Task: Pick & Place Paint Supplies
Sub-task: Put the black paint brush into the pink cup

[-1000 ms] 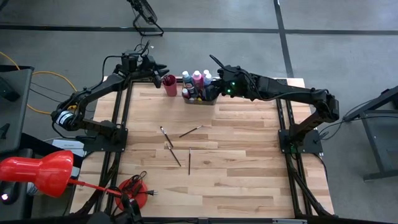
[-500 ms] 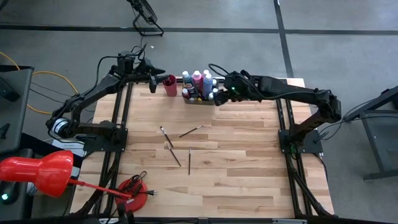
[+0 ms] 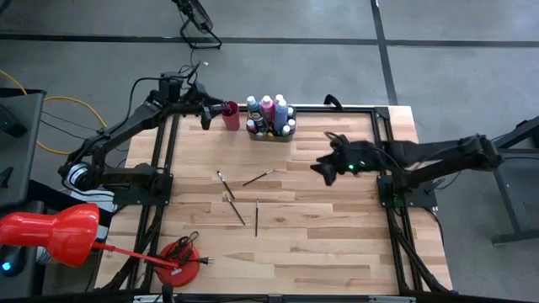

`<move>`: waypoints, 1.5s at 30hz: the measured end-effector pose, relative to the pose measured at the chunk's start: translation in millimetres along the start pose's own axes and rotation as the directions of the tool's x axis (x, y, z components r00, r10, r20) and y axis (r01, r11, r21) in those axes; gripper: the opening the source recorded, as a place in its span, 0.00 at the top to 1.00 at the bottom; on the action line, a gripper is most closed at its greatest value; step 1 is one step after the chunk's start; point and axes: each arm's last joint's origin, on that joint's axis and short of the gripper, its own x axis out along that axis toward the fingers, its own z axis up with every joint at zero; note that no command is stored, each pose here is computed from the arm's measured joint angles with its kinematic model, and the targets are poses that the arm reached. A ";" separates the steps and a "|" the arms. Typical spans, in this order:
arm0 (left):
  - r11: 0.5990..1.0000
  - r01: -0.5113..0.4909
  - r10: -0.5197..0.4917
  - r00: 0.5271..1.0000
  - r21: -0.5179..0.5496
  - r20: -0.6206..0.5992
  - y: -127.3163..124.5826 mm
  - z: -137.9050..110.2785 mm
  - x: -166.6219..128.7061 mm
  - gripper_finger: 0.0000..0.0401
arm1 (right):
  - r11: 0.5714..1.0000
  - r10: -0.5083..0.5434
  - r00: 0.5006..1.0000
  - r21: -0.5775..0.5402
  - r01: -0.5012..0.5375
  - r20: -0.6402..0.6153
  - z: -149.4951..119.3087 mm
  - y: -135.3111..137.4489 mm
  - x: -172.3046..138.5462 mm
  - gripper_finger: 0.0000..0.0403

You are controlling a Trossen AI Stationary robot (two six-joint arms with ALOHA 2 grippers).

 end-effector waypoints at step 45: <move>0.991 0.063 -0.043 0.987 0.122 -0.157 -104.3 24.5 93.9 0.54 | 0.872 0.484 0.764 -0.159 -0.463 0.428 -113.1 -122.3 -32.1 0.47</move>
